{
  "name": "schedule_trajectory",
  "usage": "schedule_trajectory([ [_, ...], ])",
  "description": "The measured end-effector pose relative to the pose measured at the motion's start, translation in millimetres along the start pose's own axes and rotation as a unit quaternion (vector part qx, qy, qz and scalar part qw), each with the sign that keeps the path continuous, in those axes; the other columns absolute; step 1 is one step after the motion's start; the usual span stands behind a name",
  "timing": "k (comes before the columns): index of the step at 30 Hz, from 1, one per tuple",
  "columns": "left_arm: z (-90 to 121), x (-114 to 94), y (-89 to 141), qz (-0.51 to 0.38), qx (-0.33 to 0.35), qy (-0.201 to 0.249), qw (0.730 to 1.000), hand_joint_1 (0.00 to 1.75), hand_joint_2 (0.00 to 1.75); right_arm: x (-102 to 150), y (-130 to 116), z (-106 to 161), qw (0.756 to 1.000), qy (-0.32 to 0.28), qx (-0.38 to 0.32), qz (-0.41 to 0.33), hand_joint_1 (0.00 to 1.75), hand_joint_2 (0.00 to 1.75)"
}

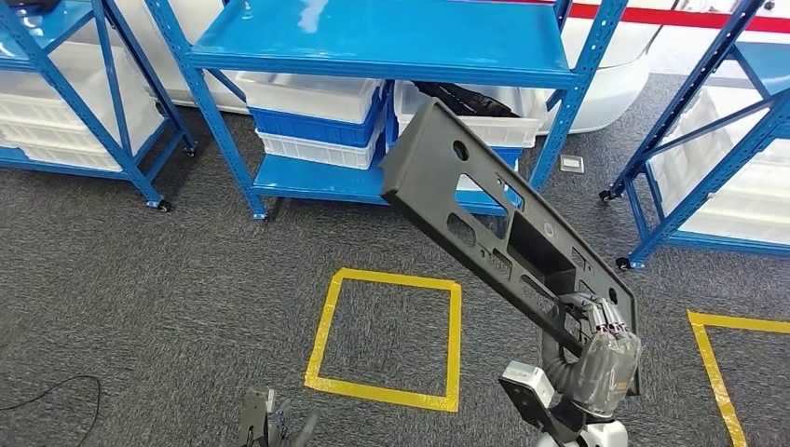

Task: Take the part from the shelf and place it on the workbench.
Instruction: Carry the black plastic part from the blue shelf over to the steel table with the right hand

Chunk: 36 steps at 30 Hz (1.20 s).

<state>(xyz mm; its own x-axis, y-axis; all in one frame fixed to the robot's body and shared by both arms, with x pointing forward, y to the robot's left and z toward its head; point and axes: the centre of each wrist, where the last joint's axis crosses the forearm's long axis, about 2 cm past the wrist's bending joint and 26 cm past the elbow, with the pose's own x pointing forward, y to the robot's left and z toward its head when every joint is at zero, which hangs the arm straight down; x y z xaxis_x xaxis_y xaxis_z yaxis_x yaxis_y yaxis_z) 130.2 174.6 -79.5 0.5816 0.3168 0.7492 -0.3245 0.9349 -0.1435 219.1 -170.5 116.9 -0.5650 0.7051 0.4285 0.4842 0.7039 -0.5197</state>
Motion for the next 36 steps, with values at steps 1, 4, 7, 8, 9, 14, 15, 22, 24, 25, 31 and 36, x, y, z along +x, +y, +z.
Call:
schedule_trajectory([
  [1, -0.2, 0.3, -0.2, 0.001, 0.000, -0.001, 1.000, 0.00, 1.75, -0.2, 0.1, -0.3, 1.000, 0.000, 0.000, 0.000, 1.75, 1.75],
  [4, -0.4, 0.6, -0.2, 0.002, 0.000, -0.002, 1.000, 0.00, 1.75, -0.9, 0.6, 0.0, 1.000, 0.000, 0.002, 0.001, 1.75, 1.75],
  [7, -0.5, 0.2, 1.3, 0.002, 0.000, -0.001, 1.000, 0.00, 1.75, -1.4, 1.4, 1.2, 1.000, 0.002, 0.004, 0.000, 1.75, 1.75],
  [8, -0.5, 0.2, 1.5, 0.002, 0.000, -0.001, 1.000, 0.00, 1.75, -1.4, 1.5, 1.3, 1.000, 0.002, 0.004, 0.000, 1.75, 1.75],
  [9, -0.5, 0.2, 1.5, 0.002, -0.001, -0.001, 1.000, 0.00, 1.75, -1.4, 1.7, 1.0, 1.000, 0.002, 0.004, 0.000, 1.75, 1.75],
  [14, -0.5, -0.3, 3.0, 0.001, 0.000, -0.001, 1.000, 0.00, 1.75, -1.1, 2.6, -0.5, 1.000, 0.001, 0.003, -0.001, 1.75, 1.75],
  [15, -0.5, -0.5, 3.8, 0.001, 0.001, -0.001, 1.000, 0.00, 1.75, -0.9, 3.0, -1.1, 1.000, 0.001, 0.003, -0.001, 1.75, 1.75],
  [22, -1.4, -0.4, 8.7, 0.002, 0.008, -0.001, 1.000, 0.00, 1.75, -0.5, 5.5, -1.3, 1.000, 0.002, 0.005, -0.004, 1.75, 1.75],
  [24, -2.0, 0.2, 9.0, 0.002, 0.008, -0.001, 1.000, 0.00, 1.75, -0.5, 5.8, -1.2, 1.000, 0.002, 0.006, -0.004, 1.75, 1.75],
  [25, -2.4, 0.7, 8.9, 0.002, 0.008, -0.002, 1.000, 0.00, 1.75, -0.4, 5.9, -1.6, 1.000, 0.002, 0.005, -0.004, 1.75, 1.75],
  [31, -2.8, 1.3, 9.0, 0.003, 0.009, -0.003, 1.000, 0.00, 1.75, -0.6, 6.6, -3.6, 1.000, 0.001, 0.003, -0.005, 1.75, 1.75],
  [36, -2.8, 1.2, 9.0, 0.003, 0.008, -0.003, 1.000, 0.00, 1.75, -1.5, 6.8, -2.5, 1.000, 0.003, 0.005, -0.004, 1.75, 1.75],
])
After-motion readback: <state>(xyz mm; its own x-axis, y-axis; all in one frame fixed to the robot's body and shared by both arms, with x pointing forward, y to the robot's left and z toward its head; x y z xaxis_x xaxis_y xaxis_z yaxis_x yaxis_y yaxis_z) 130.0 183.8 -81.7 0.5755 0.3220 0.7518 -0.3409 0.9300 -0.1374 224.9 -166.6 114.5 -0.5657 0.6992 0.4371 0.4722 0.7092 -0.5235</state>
